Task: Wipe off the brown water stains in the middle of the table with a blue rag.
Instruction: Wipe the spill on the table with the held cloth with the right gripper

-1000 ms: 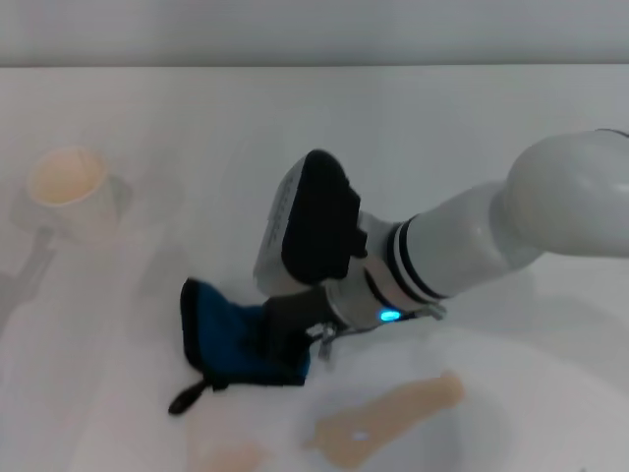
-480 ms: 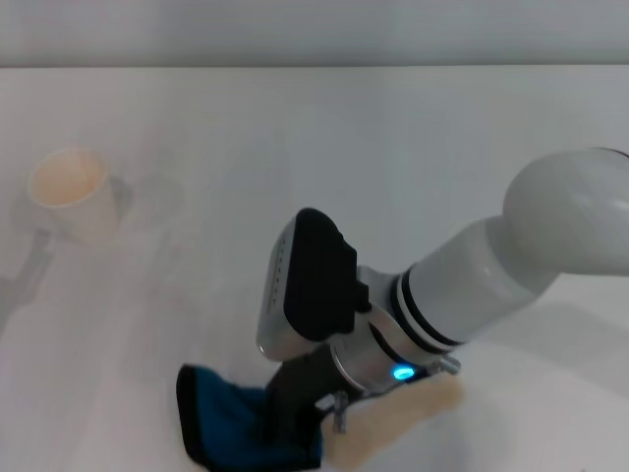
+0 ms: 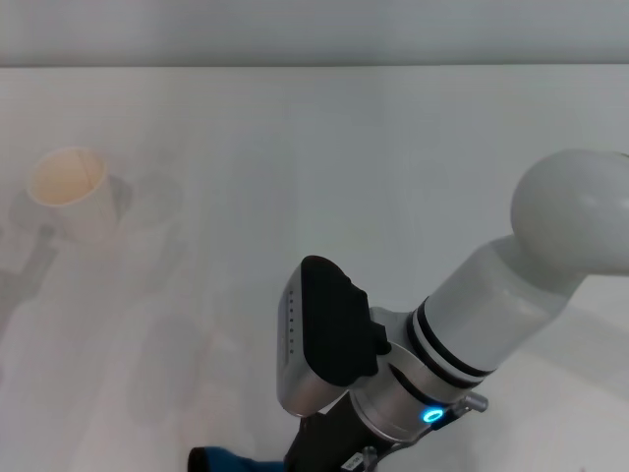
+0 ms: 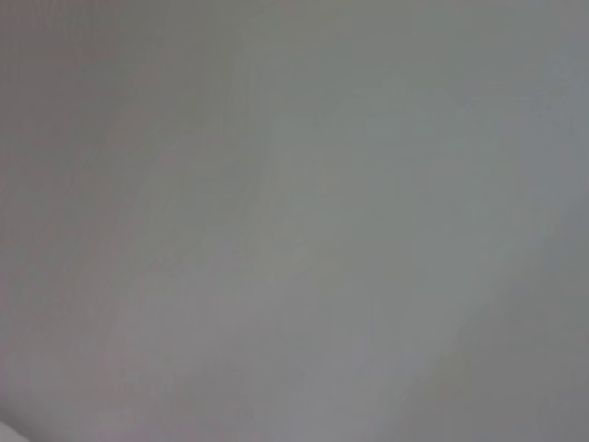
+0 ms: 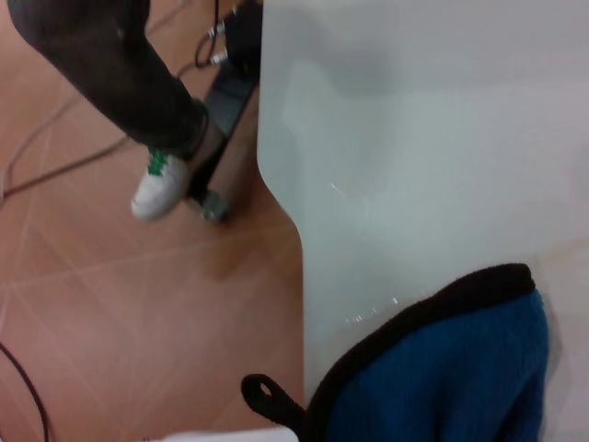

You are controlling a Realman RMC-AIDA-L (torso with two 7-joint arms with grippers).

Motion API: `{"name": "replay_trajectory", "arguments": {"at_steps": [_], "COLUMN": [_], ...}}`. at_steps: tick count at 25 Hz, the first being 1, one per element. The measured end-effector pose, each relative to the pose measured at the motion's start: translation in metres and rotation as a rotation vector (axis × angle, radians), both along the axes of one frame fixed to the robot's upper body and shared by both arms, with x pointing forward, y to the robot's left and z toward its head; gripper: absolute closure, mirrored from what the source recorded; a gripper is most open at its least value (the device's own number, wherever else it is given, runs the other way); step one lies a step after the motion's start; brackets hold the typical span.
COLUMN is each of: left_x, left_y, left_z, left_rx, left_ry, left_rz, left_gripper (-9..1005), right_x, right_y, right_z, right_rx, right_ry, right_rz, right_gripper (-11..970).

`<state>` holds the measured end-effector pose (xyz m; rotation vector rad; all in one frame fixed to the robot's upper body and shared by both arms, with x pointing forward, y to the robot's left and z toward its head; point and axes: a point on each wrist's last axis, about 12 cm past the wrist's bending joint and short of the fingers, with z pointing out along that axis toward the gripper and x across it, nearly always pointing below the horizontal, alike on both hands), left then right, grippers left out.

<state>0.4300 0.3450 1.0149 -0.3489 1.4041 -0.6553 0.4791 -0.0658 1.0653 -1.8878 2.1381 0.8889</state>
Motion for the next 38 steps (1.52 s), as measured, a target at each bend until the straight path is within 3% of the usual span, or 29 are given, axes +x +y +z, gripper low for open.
{"name": "replay_trajectory", "arguments": {"at_steps": [8, 17, 30, 33, 38], "left_x": [0.000, 0.000, -0.002, -0.001, 0.000], "left_y": [0.000, -0.001, -0.001, -0.001, -0.001], "left_z": [0.000, -0.001, -0.001, 0.000, 0.000], "left_rx": [0.001, -0.001, -0.016, -0.017, -0.017], "left_ry": [0.003, 0.004, 0.002, 0.001, 0.000], "left_rz": [-0.001, 0.000, 0.001, 0.000, -0.001], "left_gripper": [123, 124, 123, 123, 124], "right_x": [0.010, 0.025, 0.076, 0.073, 0.049], "right_y": [0.013, 0.012, -0.014, -0.015, -0.005], "right_z": [-0.004, -0.015, -0.016, -0.017, -0.016], "right_rx": [0.149, 0.173, 0.192, 0.181, 0.169], "right_ry": [-0.077, -0.189, -0.326, -0.292, -0.183], "right_rz": [-0.110, -0.246, -0.532, -0.513, -0.378], "right_gripper": [847, 847, 847, 846, 846]}}
